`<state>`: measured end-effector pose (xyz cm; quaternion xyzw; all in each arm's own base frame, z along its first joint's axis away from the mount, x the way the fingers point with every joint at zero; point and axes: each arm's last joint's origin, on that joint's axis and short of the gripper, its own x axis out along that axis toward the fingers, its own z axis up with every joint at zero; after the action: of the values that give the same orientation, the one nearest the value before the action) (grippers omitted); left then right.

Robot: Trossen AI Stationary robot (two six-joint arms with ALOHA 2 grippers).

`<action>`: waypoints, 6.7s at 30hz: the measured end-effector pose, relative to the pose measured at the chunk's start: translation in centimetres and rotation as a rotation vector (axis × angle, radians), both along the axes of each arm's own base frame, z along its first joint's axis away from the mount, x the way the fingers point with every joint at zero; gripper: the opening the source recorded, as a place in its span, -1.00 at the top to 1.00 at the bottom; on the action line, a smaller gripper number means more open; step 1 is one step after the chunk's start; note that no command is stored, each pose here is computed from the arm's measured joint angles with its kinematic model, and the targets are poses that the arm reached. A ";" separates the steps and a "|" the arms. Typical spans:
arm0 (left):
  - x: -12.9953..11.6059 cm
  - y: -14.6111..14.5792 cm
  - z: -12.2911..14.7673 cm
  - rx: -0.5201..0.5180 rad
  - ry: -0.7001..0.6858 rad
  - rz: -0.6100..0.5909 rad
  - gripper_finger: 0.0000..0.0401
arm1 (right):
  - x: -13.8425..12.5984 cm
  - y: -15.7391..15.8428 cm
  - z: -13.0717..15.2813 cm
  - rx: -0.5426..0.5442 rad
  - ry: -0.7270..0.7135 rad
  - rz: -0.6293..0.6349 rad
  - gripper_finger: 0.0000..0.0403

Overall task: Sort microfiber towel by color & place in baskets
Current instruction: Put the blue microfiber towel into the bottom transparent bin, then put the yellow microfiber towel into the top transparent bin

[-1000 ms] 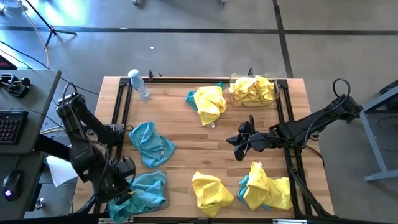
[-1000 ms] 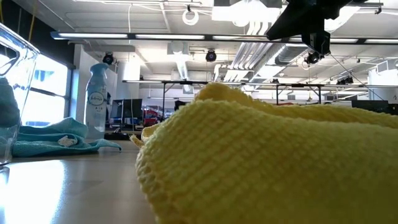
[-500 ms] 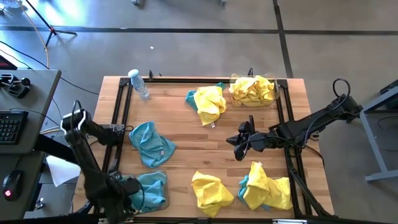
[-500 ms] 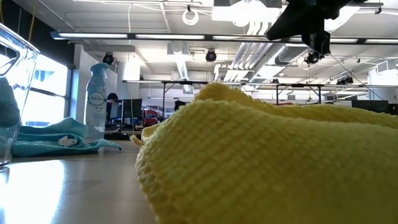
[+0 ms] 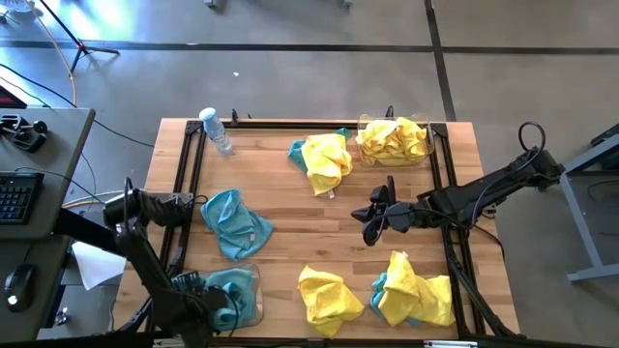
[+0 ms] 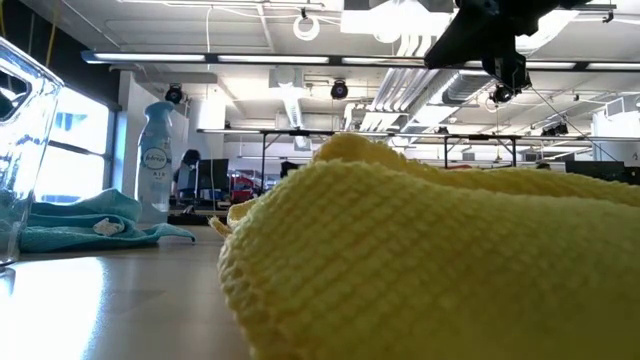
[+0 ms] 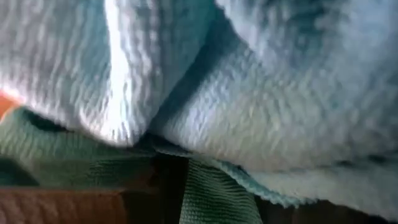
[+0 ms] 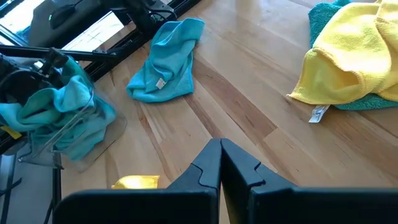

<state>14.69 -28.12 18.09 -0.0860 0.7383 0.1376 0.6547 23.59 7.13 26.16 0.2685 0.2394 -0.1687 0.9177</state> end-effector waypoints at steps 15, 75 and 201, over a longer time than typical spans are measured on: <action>-2.2 5.2 10.4 -0.210 -0.306 0.236 0.27 | 0.0 0.0 0.0 0.000 0.000 0.000 1.00; 2.7 10.7 11.4 0.139 -0.665 0.304 0.27 | 9.3 -7.1 2.8 -0.087 0.273 -0.110 0.38; 11.3 25.2 13.0 0.259 -0.828 0.562 0.27 | -1.7 -32.2 -9.2 0.104 0.663 -0.387 0.41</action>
<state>25.98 -2.97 31.10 -0.2466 0.3427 0.3530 0.8349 21.89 -25.11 16.91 0.2857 0.4763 -0.4039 0.7269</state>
